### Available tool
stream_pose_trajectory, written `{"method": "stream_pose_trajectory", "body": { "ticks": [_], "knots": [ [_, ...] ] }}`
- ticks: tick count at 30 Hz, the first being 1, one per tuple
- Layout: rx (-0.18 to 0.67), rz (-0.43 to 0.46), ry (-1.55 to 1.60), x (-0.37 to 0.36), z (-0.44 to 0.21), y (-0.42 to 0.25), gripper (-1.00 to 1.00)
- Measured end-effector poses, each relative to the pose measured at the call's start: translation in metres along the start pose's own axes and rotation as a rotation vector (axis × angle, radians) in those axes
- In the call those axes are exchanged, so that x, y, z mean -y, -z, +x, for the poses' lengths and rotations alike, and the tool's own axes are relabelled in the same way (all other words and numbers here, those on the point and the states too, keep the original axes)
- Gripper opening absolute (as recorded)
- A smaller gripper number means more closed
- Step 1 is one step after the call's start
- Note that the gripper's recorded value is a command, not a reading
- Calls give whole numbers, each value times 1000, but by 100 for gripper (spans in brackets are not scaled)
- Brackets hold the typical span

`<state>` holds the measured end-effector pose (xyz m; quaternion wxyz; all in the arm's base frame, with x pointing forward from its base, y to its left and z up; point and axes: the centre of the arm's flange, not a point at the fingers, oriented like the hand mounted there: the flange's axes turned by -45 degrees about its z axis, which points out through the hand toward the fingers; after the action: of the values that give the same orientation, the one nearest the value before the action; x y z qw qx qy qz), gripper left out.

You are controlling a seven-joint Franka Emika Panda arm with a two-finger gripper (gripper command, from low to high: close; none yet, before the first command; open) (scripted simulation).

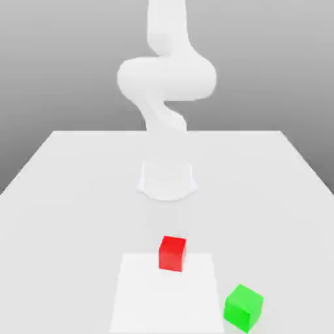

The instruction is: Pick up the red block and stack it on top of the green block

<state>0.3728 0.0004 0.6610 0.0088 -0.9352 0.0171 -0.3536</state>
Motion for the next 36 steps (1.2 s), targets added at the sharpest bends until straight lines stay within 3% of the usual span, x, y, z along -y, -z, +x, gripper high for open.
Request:
{"method": "stream_pose_trajectory", "body": {
  "ticks": [9, 18, 23, 24, 36],
  "knots": [
    [334, -20, -95, 1, -118, -196, 0],
    [689, -95, -180, -2, -322, -318, 0],
    [716, -101, -186, -4, -366, -352, 0],
    [717, -100, -186, -4, -371, -357, -100],
    [716, -102, -186, -3, -348, -333, -100]
  ]
}}
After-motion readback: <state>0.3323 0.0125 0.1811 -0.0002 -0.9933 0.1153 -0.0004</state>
